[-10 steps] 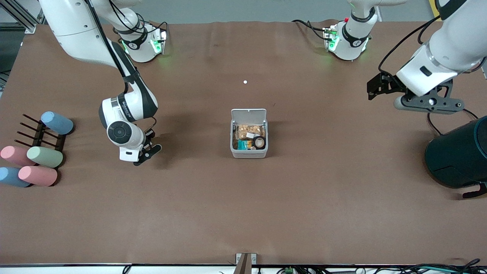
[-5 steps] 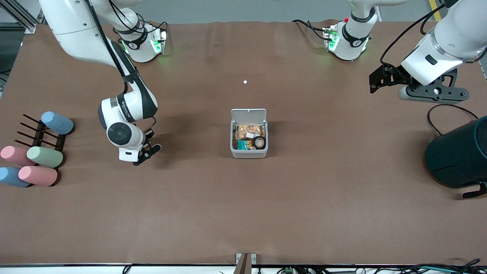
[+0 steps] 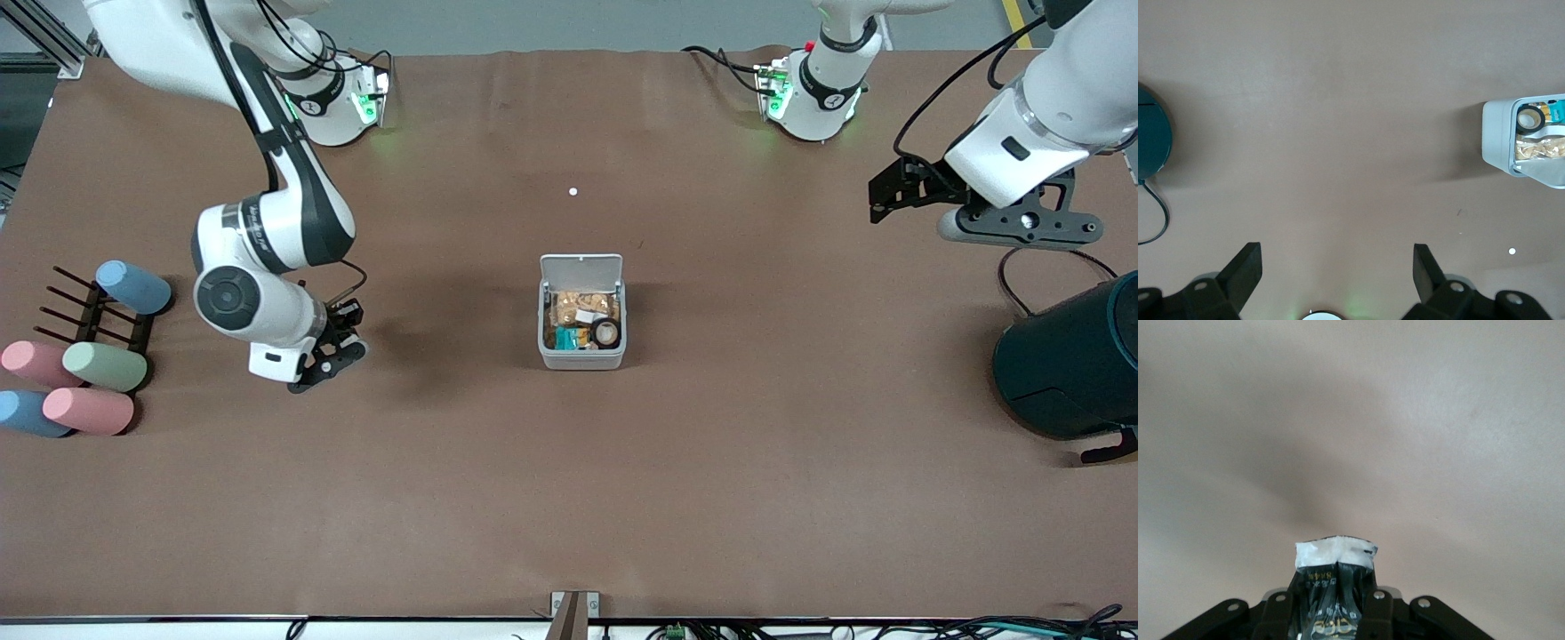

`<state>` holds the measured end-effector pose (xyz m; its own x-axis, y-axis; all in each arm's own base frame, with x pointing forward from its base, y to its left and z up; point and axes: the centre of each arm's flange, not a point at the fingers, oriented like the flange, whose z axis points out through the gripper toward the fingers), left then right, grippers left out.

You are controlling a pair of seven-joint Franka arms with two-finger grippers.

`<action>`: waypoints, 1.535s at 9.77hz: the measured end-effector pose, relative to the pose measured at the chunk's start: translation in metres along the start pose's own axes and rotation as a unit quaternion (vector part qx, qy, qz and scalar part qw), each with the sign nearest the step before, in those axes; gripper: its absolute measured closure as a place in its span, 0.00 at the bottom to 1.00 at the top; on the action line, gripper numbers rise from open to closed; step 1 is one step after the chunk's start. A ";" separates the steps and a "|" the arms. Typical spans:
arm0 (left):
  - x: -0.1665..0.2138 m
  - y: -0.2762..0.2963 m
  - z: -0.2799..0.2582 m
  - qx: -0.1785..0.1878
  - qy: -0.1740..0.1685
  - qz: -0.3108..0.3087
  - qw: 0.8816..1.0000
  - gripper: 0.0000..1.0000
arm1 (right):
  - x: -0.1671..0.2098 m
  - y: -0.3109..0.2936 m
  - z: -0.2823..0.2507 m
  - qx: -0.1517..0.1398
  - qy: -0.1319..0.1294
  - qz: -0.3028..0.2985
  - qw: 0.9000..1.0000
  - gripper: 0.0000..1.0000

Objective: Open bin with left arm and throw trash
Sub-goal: 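Carry the black wrapper over the bin and release it with the right gripper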

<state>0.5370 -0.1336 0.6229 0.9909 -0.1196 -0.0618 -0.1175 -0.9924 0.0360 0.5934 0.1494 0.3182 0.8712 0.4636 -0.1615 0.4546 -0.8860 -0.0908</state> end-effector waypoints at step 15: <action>0.014 -0.021 -0.004 -0.004 0.008 -0.018 1.000 0.00 | 0.086 -0.281 -0.058 0.167 0.199 0.154 0.953 0.67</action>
<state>0.5539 -0.1139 0.6251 0.9954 -0.0835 -0.0469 -0.0815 -0.9958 0.0413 0.5516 0.4384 0.3873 0.9855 0.0832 0.1477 0.1384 -0.8979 -0.4178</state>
